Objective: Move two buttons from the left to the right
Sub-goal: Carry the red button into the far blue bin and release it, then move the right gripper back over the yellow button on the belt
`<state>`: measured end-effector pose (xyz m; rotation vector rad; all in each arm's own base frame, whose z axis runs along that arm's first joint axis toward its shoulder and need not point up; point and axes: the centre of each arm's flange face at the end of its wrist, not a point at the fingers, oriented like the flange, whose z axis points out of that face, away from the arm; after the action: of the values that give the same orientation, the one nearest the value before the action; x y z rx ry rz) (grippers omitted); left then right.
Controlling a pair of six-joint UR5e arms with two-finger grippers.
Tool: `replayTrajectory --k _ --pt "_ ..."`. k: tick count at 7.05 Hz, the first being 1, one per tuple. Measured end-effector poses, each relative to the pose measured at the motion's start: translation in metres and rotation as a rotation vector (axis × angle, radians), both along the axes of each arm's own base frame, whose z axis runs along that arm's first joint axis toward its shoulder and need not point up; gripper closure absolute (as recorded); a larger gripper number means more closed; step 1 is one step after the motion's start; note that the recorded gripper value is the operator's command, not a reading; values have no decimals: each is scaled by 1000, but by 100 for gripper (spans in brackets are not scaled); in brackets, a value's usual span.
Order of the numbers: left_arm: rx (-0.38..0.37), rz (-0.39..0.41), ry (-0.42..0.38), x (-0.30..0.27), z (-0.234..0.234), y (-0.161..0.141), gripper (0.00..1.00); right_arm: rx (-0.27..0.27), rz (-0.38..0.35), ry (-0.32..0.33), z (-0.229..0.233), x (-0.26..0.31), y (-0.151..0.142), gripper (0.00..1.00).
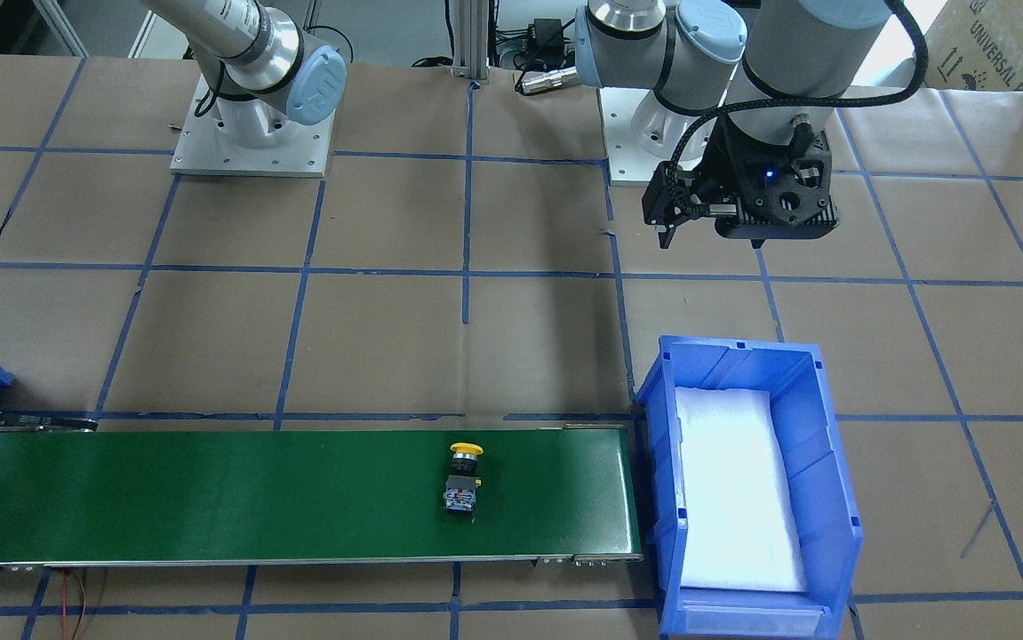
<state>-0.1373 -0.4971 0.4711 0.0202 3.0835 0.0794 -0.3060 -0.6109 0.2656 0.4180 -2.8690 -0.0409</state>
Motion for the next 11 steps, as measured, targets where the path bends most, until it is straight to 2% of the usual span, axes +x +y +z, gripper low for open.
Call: replayTrajectory --k 3,5,7,9,11 --pt "-4 -7 7 -4 3 4 0 -25 7 -5 12 5 -1 0" --pt "-13 -12 20 -13 3 6 0 -77 26 -48 68 26 9 0" --pt "-24 -31 30 -21 35 41 0 -109 23 -66 134 63 29 0" --pt "-31 -33 41 -16 47 55 0 -99 -77 -102 177 120 48 0" --pt "-32 -38 80 -15 42 51 0 -119 -133 -95 210 185 58 0"
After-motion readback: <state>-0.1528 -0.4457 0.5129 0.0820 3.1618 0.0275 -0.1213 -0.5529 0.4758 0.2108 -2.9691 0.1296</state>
